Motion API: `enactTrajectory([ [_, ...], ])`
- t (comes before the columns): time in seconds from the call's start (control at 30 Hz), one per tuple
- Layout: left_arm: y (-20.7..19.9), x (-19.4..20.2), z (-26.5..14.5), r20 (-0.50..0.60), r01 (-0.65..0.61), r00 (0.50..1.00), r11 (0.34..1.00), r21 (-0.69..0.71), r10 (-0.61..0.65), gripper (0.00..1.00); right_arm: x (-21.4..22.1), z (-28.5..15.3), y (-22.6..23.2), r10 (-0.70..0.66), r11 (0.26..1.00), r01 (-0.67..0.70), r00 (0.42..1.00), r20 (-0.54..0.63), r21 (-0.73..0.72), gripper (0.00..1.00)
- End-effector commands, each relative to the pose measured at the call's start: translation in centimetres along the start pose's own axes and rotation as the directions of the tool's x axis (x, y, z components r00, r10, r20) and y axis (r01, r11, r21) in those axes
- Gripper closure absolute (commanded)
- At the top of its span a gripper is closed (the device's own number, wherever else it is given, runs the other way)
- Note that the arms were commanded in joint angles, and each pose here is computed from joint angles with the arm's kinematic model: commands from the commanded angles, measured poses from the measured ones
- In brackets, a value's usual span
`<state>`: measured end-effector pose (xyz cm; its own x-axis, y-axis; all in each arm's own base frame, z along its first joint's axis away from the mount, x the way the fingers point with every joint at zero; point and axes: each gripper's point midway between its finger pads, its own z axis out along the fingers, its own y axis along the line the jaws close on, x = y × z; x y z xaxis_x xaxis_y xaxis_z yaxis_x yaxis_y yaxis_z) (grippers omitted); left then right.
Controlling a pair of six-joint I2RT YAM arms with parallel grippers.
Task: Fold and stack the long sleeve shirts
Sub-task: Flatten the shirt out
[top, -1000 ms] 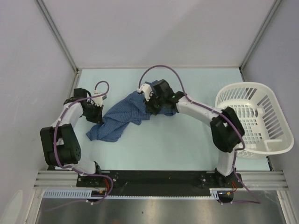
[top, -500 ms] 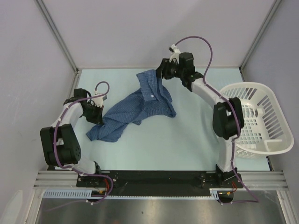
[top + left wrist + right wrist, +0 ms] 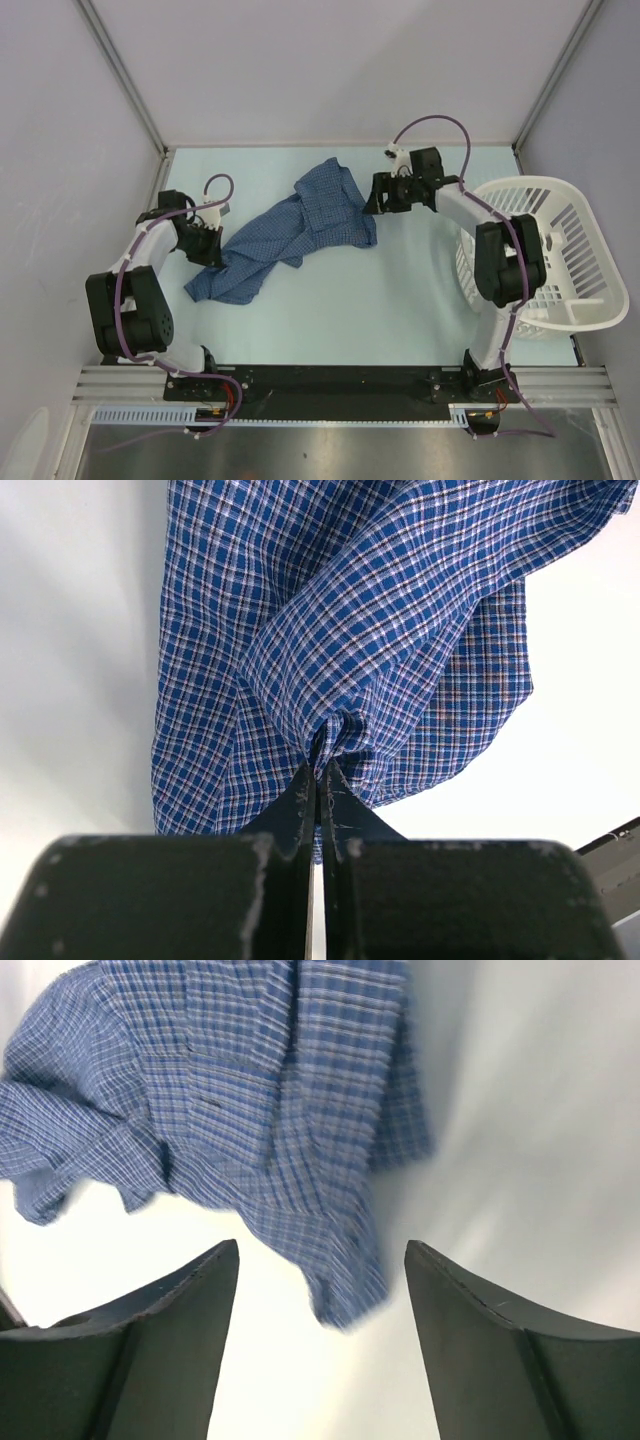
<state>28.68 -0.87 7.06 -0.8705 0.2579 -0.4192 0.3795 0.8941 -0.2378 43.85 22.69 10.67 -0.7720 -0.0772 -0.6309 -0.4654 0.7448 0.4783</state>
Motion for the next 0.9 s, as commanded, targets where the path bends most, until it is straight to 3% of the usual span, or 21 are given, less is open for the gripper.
enactTrajectory([
  [0.0, -1.1, -0.7, -0.7, 0.042, -0.024, 0.999, 0.999, 0.028, 0.023, 1.00, -0.2, -2.3, 0.2, -0.103, 0.995, 0.103, 0.995, 0.014, -0.005, 0.28],
  [0.3, -1.1, -1.2, -1.7, 0.048, -0.071, 0.996, 0.997, 0.020, 0.070, 1.00, 0.8, 1.4, -0.4, -0.040, 0.998, 0.038, 0.998, -0.043, -0.059, 0.34],
  [0.33, -1.1, -1.2, -1.8, 0.047, -0.072, 0.996, 0.997, 0.017, 0.071, 1.00, 0.8, 1.6, -0.3, -0.041, 0.997, 0.039, 0.998, -0.044, -0.063, 0.40],
  [0.37, -1.0, -1.3, -1.9, 0.052, -0.072, 0.996, 0.997, 0.014, 0.071, 1.00, 0.8, 1.8, -0.3, -0.049, 0.996, 0.046, 0.998, -0.044, -0.073, 0.54],
  [0.4, -1.0, -1.6, -2.2, 0.059, -0.076, 0.995, 0.997, 0.011, 0.076, 1.00, 0.9, 1.7, -0.3, -0.044, 0.996, 0.040, 0.998, -0.054, -0.077, 0.85],
  [0.43, -1.1, -1.8, -2.5, 0.064, -0.080, 0.995, 0.997, 0.012, 0.079, 1.00, -0.2, 1.1, -0.4, -0.048, 0.996, 0.045, 0.998, -0.036, -0.076, 1.00],
  [0.6, -0.5, -6.3, -6.8, 0.217, -0.102, 0.971, 0.995, -0.016, 0.103, 1.00, -5.6, -5.8, 1.7, -0.031, 0.989, 0.048, 0.992, 0.122, -0.143, 1.00],
  [0.77, -1.8, -11.0, -13.3, 0.415, -0.155, 0.895, 0.987, -0.047, 0.160, 1.00, -12.4, -17.3, 2.8, 0.007, 0.995, 0.033, 0.916, 0.400, -0.093, 1.00],
  [0.87, -2.6, -10.9, -13.8, 0.435, -0.157, 0.887, 0.987, -0.032, 0.155, 1.00, -11.5, -20.0, 2.3, 0.050, 0.998, -0.029, 0.898, 0.438, -0.056, 1.00],
])
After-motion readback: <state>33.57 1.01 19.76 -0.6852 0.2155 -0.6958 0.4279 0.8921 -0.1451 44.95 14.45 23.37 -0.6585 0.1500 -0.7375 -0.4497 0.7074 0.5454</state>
